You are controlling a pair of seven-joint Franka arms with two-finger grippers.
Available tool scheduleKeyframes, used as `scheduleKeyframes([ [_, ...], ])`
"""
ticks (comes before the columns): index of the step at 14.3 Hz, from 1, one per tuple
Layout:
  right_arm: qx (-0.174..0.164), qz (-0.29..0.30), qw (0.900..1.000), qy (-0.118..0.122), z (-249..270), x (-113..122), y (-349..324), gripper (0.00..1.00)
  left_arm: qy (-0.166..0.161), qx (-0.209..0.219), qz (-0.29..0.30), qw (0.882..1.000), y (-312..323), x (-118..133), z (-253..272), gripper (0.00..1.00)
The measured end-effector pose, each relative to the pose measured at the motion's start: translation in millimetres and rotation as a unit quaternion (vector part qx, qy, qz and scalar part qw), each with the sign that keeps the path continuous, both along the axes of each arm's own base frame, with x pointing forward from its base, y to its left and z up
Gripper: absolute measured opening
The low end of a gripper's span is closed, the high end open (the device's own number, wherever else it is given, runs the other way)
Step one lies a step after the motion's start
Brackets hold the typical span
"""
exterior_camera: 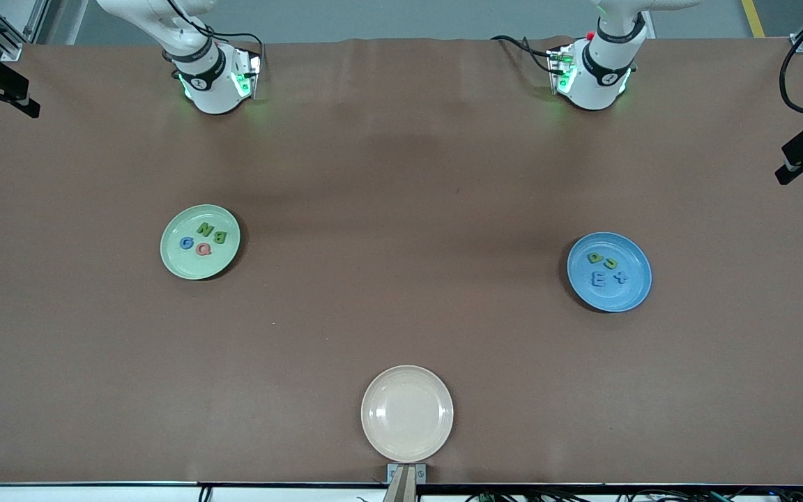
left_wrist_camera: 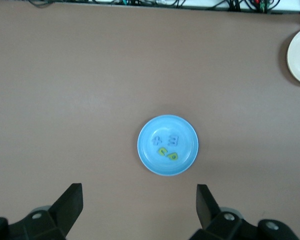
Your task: Sort upper and lower case letters into plates
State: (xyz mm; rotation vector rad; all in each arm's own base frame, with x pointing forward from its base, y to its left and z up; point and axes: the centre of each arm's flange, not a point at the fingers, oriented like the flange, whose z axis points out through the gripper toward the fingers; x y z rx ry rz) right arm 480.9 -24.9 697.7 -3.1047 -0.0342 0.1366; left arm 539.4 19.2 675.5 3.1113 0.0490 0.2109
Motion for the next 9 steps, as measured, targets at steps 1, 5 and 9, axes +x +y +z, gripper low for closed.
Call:
scheduleKeyframes([
  [1,0.0,-0.002,1.0,0.0,0.0,0.0,0.0,1.0,0.004,0.0,0.0,1.0,0.0,-0.6,-0.9,1.0],
  [5,0.001,-0.006,1.0,0.0,0.0,0.0,0.3,1.0,0.006,0.0,0.0,1.0,-0.1,-1.0,-1.6,1.0],
  [9,0.005,-0.006,1.0,0.0,0.0,0.0,1.0,1.0,0.007,0.0,-0.001,1.0,-0.1,-1.1,-2.0,1.0],
])
